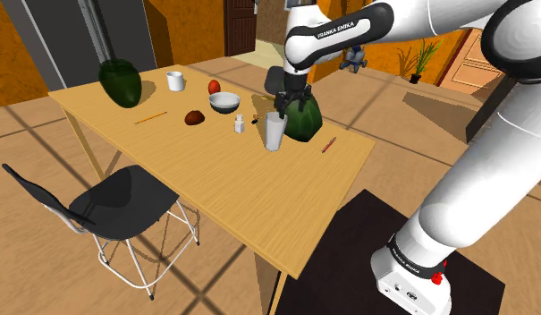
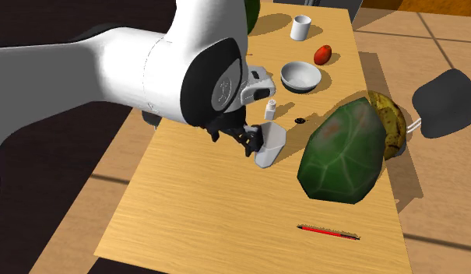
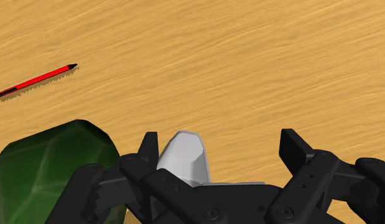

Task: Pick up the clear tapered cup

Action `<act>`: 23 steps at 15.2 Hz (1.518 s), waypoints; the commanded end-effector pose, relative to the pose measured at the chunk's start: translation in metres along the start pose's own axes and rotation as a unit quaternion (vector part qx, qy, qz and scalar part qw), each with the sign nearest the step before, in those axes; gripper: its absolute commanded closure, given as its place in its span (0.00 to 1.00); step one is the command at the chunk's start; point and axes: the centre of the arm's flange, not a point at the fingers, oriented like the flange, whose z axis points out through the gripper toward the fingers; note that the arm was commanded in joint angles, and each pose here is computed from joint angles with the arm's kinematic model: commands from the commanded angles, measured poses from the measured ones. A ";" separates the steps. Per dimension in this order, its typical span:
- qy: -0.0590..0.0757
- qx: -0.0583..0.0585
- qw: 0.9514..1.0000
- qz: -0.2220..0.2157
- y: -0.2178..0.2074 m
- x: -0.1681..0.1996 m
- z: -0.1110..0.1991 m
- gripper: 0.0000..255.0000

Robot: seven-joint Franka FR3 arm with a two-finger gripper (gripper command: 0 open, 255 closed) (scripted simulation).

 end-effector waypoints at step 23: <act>0.000 -0.010 1.000 0.006 -0.009 0.143 0.125 1.00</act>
